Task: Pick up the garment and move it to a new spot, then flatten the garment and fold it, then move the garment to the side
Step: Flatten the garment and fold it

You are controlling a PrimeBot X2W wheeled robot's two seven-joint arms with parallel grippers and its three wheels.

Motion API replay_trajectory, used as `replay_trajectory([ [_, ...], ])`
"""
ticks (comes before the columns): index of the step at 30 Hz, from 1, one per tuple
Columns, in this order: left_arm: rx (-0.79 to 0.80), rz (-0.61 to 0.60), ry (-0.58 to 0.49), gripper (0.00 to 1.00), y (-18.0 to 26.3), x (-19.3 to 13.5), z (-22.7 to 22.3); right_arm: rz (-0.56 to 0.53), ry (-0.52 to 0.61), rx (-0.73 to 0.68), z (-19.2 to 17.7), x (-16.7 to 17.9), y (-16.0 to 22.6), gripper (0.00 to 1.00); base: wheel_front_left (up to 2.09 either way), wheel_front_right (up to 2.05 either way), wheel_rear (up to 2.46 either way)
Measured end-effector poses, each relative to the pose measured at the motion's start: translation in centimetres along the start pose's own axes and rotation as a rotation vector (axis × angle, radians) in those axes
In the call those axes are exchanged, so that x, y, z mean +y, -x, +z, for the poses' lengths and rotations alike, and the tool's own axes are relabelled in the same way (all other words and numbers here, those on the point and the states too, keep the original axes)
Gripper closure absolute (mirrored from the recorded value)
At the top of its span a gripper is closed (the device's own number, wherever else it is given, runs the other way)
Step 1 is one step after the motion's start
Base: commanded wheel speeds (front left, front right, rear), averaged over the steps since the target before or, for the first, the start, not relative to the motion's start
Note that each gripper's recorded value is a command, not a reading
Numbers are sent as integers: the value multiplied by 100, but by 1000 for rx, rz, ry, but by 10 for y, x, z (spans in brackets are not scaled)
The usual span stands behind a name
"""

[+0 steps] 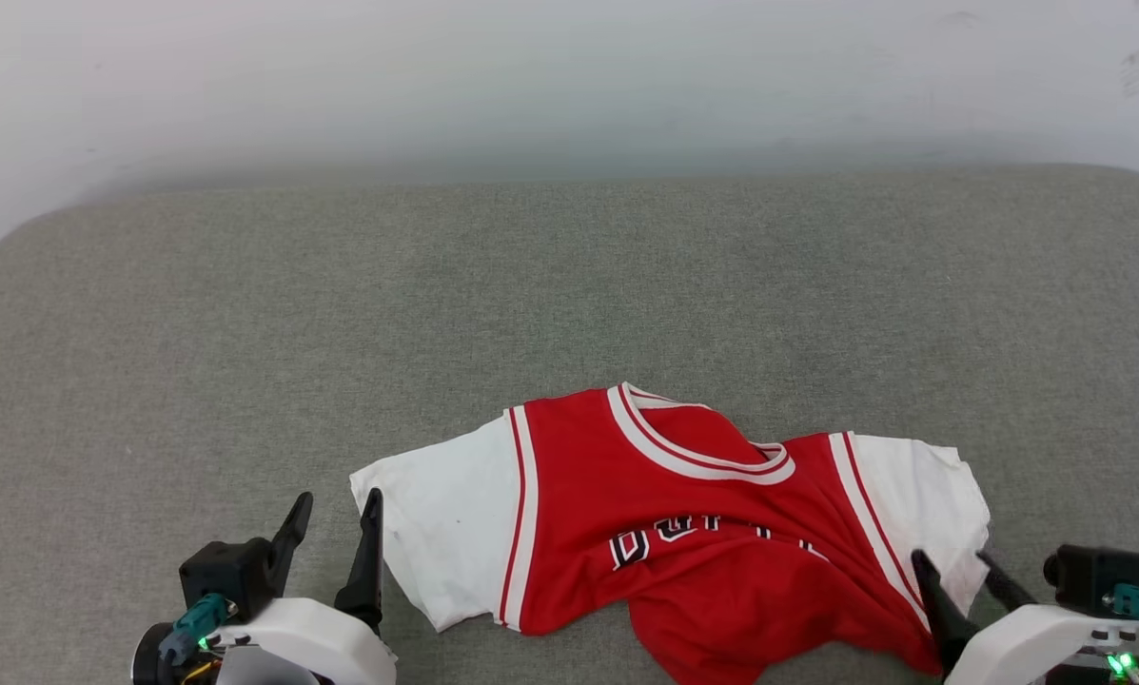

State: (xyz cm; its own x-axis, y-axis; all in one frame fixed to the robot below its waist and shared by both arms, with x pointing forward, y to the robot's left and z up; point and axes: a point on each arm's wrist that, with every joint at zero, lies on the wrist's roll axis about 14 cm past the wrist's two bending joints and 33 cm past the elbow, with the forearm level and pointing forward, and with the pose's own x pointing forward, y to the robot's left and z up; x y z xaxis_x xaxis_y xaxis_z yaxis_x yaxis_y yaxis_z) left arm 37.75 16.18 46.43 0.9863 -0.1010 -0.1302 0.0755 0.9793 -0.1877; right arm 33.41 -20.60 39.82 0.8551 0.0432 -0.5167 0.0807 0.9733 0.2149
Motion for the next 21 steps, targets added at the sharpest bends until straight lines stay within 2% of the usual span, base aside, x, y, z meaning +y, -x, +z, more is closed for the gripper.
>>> replay_trajectory([
  [2,11,5,6,0,0,2,-1,9,13,-101,20,5,2,0,0,0,0],
  [3,38,8,5,0,-1,7,-4,20,26,-227,44,11,7,0,0,0,0],
  [6,79,2,6,0,-4,11,-5,35,52,-325,62,18,12,0,0,0,0],
  [13,278,-97,-2,0,-17,2,-16,61,114,-440,90,33,23,0,0,0,0],
  [21,598,-129,10,0,-27,6,-52,79,147,-491,108,44,29,0,0,0,0],
])
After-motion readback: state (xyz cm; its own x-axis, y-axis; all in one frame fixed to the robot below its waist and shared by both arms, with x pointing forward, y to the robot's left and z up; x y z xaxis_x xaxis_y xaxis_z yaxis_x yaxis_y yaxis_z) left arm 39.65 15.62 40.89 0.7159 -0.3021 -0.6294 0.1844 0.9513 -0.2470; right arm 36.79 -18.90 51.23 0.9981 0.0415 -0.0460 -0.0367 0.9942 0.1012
